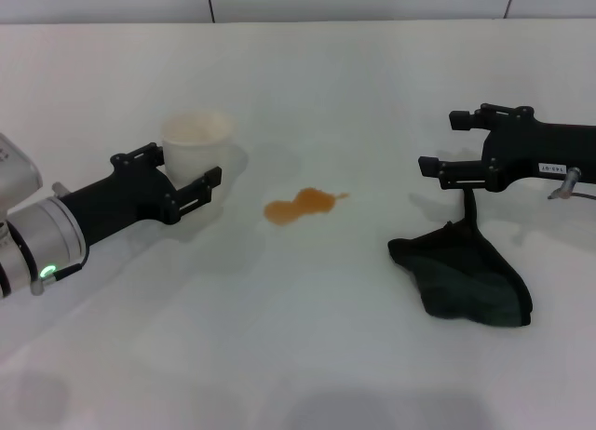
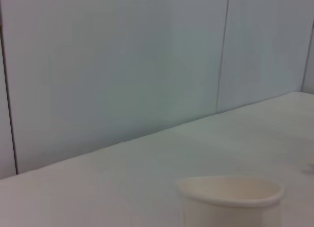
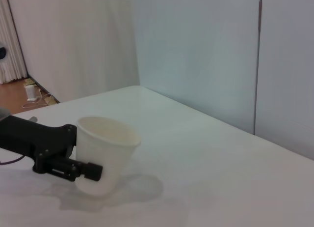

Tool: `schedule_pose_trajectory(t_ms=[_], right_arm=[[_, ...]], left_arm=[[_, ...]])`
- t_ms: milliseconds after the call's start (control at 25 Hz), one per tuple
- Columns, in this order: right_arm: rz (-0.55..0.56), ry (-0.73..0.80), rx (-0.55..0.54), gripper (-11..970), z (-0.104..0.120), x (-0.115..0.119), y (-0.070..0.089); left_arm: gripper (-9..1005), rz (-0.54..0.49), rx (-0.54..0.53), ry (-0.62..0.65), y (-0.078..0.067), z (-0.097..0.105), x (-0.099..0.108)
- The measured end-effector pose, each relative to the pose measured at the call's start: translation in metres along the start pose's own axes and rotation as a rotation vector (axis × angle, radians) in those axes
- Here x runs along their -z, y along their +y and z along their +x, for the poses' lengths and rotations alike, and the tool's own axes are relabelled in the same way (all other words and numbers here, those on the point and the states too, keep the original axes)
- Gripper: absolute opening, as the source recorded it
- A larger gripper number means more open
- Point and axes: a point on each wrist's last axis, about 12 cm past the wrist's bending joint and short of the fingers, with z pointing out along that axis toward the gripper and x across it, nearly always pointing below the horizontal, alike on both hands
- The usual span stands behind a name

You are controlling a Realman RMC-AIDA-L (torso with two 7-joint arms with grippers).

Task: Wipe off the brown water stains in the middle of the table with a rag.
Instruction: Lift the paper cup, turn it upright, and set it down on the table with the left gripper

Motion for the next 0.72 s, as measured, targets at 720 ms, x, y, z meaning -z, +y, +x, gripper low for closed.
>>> schedule_pose_trajectory(t_ms=[720], right_arm=[[0.001, 0.002, -0.002, 870, 0.0013, 0.0007, 0.0003]], left_arm=[[646, 0.022, -0.003, 0.050, -0.0060, 0.0097, 0.0010]])
